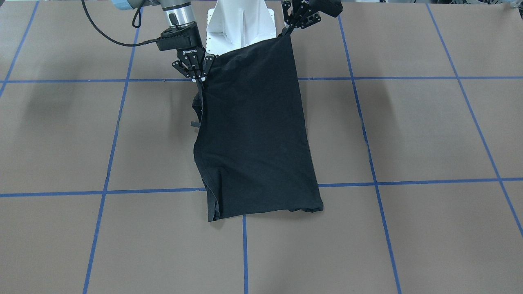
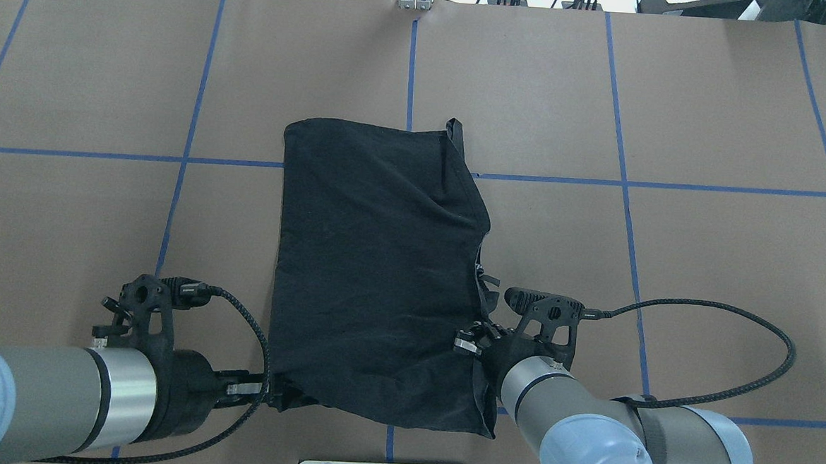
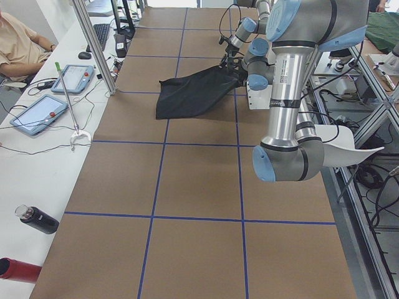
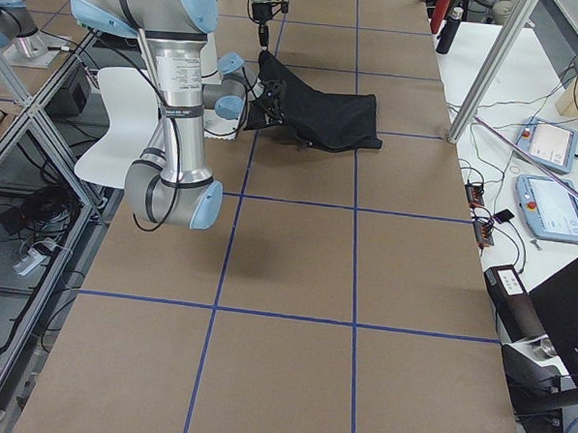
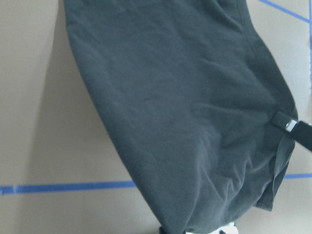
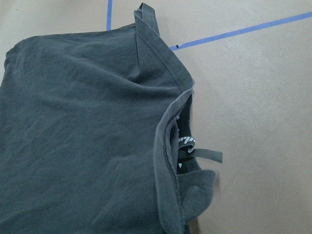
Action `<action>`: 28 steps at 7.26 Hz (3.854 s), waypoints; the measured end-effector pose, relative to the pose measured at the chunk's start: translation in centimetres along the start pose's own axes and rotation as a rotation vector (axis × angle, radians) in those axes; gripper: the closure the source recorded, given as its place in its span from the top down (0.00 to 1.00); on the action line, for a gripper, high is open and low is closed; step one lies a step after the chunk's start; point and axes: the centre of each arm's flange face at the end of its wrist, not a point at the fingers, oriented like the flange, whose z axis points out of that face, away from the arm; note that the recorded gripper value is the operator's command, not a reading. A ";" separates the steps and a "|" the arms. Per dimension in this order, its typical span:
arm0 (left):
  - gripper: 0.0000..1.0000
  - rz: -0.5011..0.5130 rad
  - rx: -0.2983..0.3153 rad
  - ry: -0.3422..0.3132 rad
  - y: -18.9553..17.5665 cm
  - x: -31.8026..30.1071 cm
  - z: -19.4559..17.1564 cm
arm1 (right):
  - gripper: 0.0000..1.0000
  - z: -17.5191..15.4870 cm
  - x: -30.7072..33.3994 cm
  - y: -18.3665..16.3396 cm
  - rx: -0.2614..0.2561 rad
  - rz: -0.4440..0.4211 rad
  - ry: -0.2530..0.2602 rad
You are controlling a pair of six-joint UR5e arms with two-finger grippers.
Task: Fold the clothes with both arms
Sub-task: 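Lift the near edge with both grippers and fold it away from the robot, then lower the fold with the right gripper while the left gripper releases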
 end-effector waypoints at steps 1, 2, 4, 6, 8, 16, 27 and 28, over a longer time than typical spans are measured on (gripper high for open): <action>0.00 0.030 0.046 -0.032 -2.8 1.1 0.7 | 0.00 0.4 -0.5 -1.3 0.020 0.005 0.014; 0.00 0.057 0.092 -0.068 -6.3 2.0 1.4 | 0.00 1.0 -1.6 -2.7 0.044 0.011 0.035; 0.00 0.104 0.153 -0.122 -13.7 1.9 0.8 | 0.00 2.0 -3.4 -5.7 0.080 0.026 0.074; 0.00 0.127 0.212 -0.178 -20.5 1.5 0.8 | 0.00 3.5 -4.0 -8.0 0.102 0.024 0.101; 0.00 0.145 0.246 -0.273 -27.6 1.0 4.0 | 0.00 6.0 -5.4 -10.0 0.121 0.020 0.133; 1.00 0.207 0.269 -0.415 -40.6 -6.0 20.7 | 1.00 15.9 -7.5 -15.7 0.161 -0.009 0.292; 1.00 0.521 0.220 -0.259 -36.6 -15.8 5.1 | 0.92 19.0 -20.9 -15.0 -0.004 -0.109 0.339; 1.00 0.516 0.221 -0.258 -36.6 -15.8 5.2 | 0.91 19.1 -20.6 -14.0 -0.007 -0.131 0.379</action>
